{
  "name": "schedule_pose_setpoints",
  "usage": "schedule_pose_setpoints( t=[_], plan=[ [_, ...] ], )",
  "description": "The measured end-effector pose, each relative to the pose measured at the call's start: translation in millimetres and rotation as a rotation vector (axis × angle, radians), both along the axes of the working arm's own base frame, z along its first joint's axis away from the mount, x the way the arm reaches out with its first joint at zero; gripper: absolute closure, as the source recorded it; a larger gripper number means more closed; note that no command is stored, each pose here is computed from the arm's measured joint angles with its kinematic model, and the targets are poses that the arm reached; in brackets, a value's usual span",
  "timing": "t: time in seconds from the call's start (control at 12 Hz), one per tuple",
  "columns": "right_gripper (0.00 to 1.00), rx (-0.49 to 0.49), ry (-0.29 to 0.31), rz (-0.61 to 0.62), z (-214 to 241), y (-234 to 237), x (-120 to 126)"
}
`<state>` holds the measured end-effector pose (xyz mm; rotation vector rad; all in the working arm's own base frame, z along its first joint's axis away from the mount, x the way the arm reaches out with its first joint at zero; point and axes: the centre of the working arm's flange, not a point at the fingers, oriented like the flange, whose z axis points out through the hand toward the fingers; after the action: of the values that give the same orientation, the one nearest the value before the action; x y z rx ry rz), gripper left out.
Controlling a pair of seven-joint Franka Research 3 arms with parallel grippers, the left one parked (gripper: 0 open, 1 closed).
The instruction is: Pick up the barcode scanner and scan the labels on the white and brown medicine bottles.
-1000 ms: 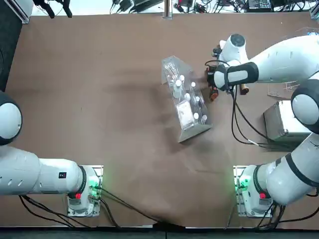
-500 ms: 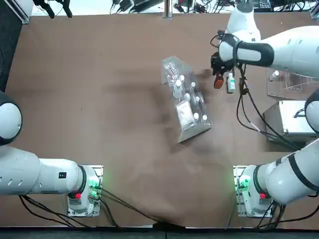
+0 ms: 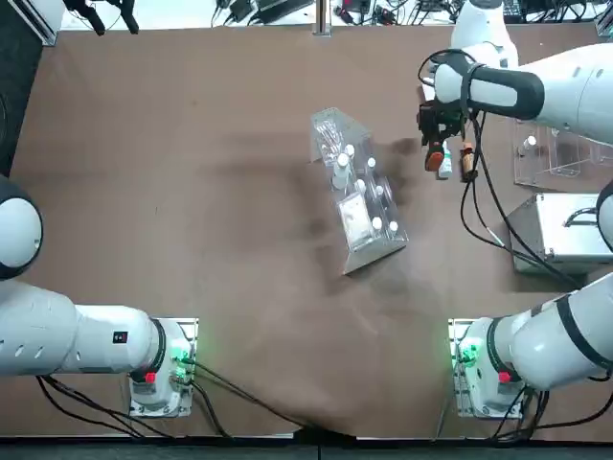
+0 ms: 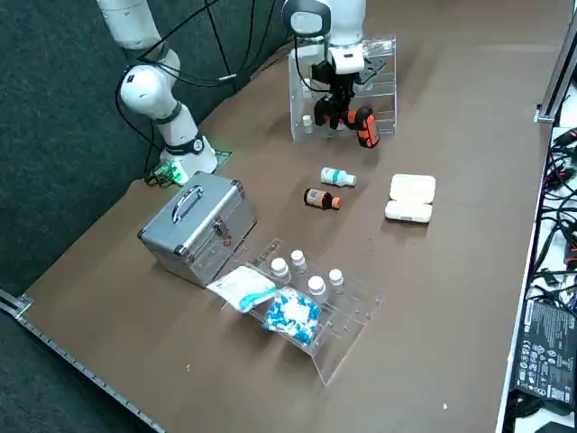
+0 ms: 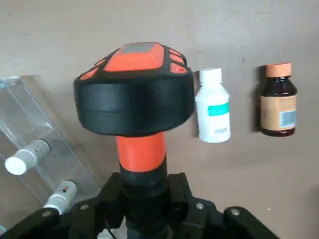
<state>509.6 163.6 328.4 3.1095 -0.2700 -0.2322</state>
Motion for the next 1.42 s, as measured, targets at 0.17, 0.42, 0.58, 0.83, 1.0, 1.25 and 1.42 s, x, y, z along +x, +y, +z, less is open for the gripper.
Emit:
schedule_pose_setpoints(
  t=[0.17,0.42,0.58,0.83,1.0,1.25,1.42],
  plan=[
    [0.57,0.0,0.022,0.006,1.7,-11.1,-0.8],
    [0.57,0.021,0.078,0.057,20.2,-58.6,-12.7],
    [0.57,0.05,0.092,0.068,31.3,-107.3,-20.0],
    [0.57,0.068,0.111,0.056,28.7,-140.4,-36.1],
    [0.57,0.069,0.132,0.062,19.8,-139.9,-43.5],
    [0.57,0.077,0.155,0.117,9.6,-133.9,-51.6],
    [0.57,0.086,0.164,0.157,5.6,-133.2,-54.6]
  ],
)
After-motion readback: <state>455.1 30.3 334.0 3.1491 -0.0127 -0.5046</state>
